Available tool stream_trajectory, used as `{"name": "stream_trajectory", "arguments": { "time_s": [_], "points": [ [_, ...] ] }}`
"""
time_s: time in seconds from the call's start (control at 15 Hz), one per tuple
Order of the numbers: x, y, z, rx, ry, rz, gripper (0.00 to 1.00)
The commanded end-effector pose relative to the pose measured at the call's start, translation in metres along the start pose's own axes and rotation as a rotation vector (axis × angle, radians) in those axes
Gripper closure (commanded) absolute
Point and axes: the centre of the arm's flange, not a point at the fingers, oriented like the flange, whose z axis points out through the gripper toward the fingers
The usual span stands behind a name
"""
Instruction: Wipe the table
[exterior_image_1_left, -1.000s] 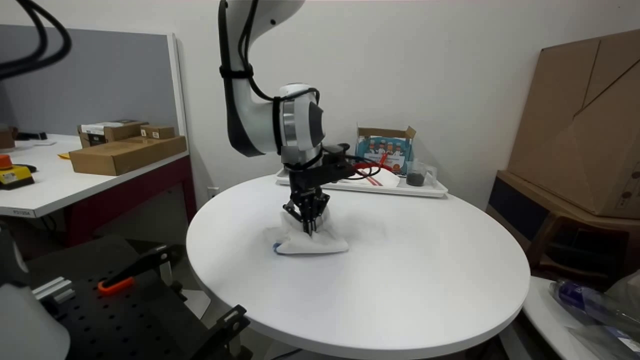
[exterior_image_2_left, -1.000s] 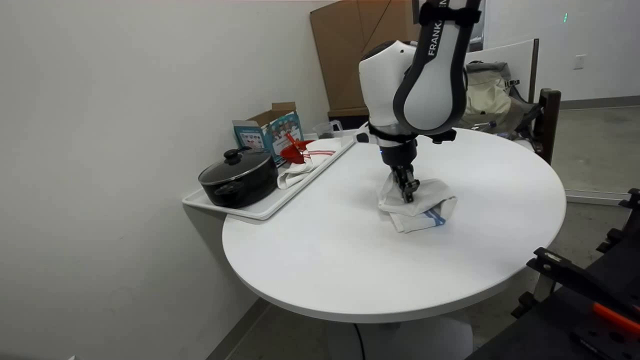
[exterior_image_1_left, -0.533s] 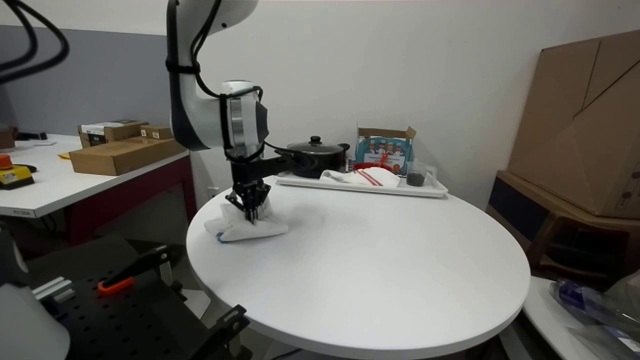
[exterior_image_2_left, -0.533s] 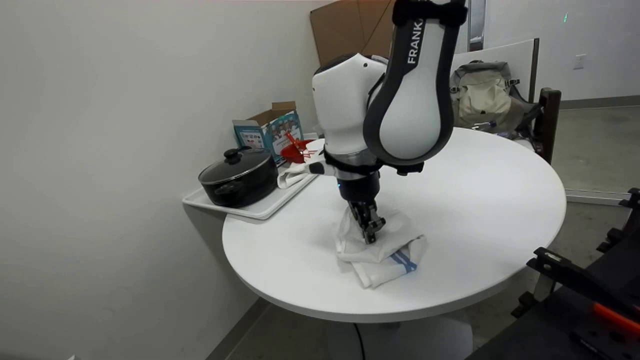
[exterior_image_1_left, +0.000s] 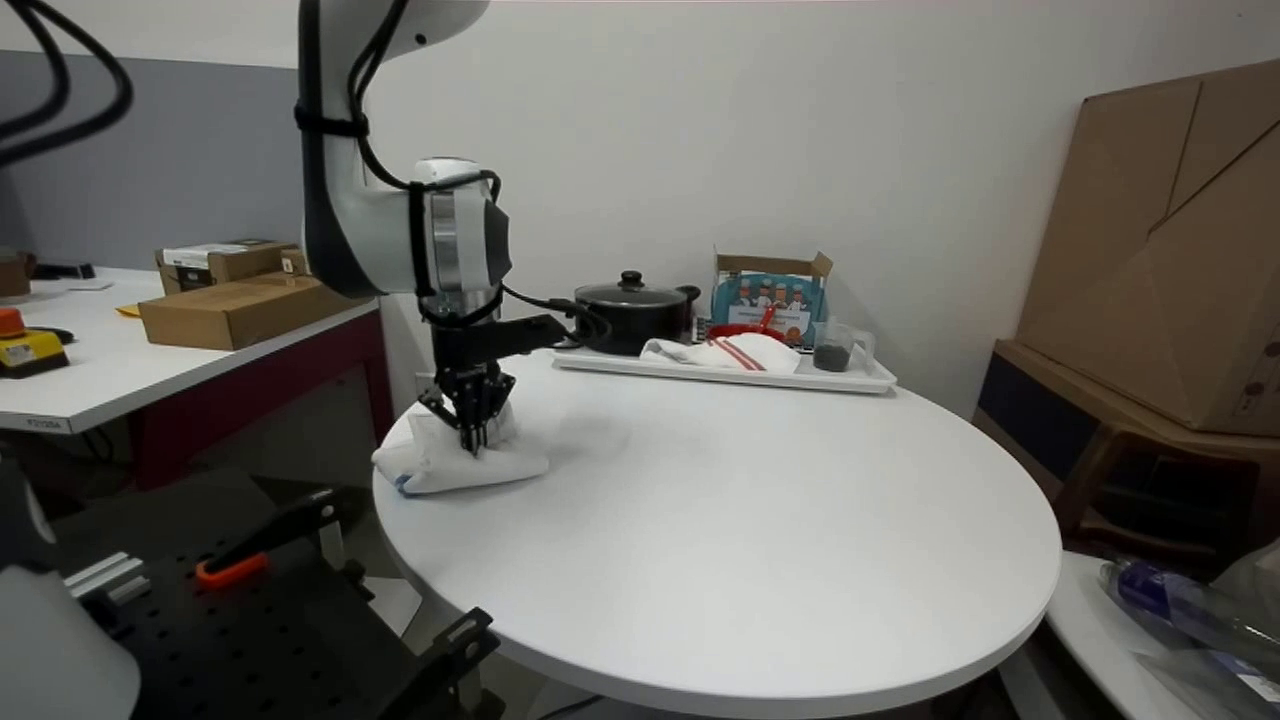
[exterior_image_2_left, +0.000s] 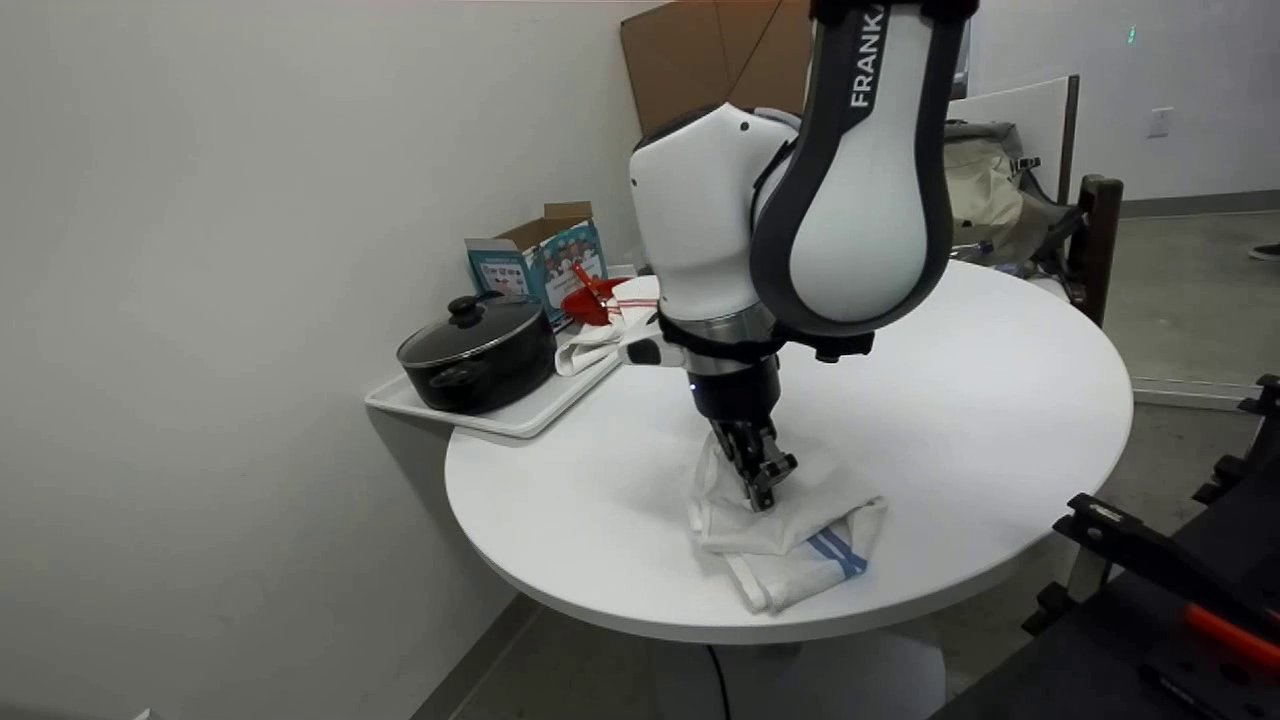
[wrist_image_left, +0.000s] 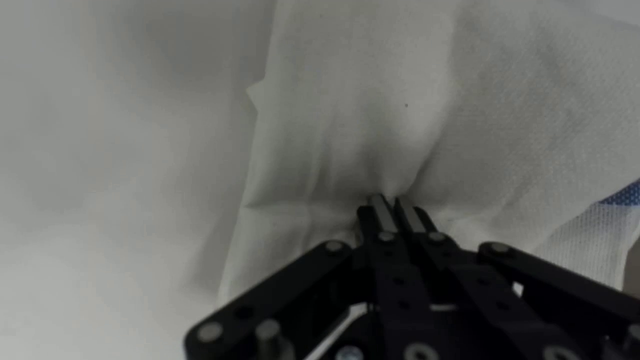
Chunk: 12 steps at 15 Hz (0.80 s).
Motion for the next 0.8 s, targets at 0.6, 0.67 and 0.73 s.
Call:
{"name": "stream_trajectory", "arguments": {
  "time_s": [0.6,0.67,0.73],
  "points": [
    [-0.299,0.100,0.012,-0.047,-0.181,0.377,0.99],
    [-0.315,0.105,0.010,-0.056,-0.193,0.405,0.99],
    [-0.331,0.110,0.010,-0.066,-0.205,0.429,0.99]
  ]
}}
